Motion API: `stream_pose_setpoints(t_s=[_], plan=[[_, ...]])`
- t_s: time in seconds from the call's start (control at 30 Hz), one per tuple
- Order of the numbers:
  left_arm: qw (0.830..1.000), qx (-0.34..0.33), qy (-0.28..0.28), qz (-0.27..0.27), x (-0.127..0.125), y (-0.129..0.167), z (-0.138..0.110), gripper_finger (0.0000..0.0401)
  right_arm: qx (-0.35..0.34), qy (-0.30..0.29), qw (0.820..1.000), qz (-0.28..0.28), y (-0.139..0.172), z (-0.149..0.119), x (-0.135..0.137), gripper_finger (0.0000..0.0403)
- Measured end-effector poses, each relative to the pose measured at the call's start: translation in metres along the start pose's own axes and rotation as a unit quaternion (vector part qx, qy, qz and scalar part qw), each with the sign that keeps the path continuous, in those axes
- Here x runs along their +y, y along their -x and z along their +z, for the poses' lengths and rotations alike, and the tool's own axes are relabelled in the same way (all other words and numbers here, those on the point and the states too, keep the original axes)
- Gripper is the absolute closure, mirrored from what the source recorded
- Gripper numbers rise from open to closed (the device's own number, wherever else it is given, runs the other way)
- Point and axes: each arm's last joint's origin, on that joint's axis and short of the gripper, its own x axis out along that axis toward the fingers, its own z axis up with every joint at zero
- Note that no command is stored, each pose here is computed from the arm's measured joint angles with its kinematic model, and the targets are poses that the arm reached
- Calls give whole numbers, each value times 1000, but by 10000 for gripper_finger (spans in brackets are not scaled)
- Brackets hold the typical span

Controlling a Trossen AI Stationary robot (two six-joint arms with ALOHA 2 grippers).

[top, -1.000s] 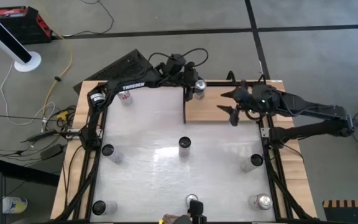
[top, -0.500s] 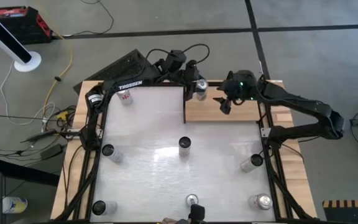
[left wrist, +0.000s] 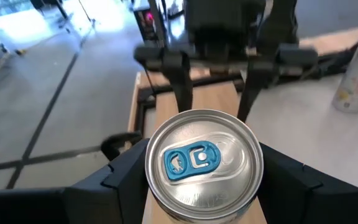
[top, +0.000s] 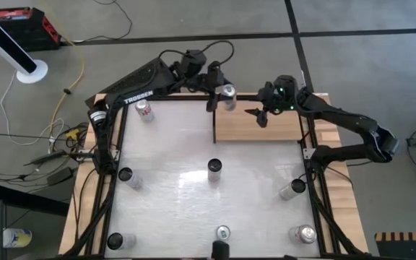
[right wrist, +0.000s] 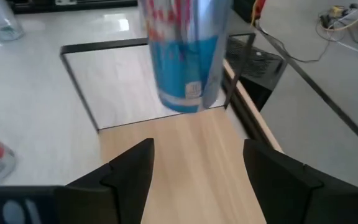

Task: Place canned beverage on shelf
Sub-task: Put the top blue soda can

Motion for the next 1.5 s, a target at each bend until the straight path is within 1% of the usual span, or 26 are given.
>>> stream_pose_setpoints(t_s=[0.13,0.33,0.5,0.7,0.87,0.97,1.17,1.3,1.43,1.47,1.5], plan=[[1000,-7,8,-2,-1,-1,2,185,-3,23,999,24,-3,2,9,121],[1000,-11,9,-12,-9,-4,5,185,-3,54,998,17,-4,3,13,110],[1000,-17,-6,-25,-20,-11,8,185,-21,62,998,22,-5,7,14,107],[998,-27,-24,-42,-34,-18,13,185,-47,74,994,62,-7,12,23,107],[996,-46,-32,-64,-40,-19,18,185,-59,87,991,81,-8,16,34,107],[995,-50,-34,-73,-42,-20,19,185,-69,94,990,83,-8,19,39,107],[995,-55,-37,-73,-41,-19,19,185,-74,101,991,56,-7,22,40,108],[995,-59,-38,-70,-41,-17,21,185,-89,102,990,52,-7,25,39,115],[996,-55,-33,-68,-40,-17,21,185,-83,100,990,53,-9,24,39,141],[996,-53,-32,-66,-39,-17,20,176,-81,100,990,53,-9,23,39,151],[996,-53,-30,-64,-39,-17,19,158,-81,99,990,53,-9,23,39,162]])
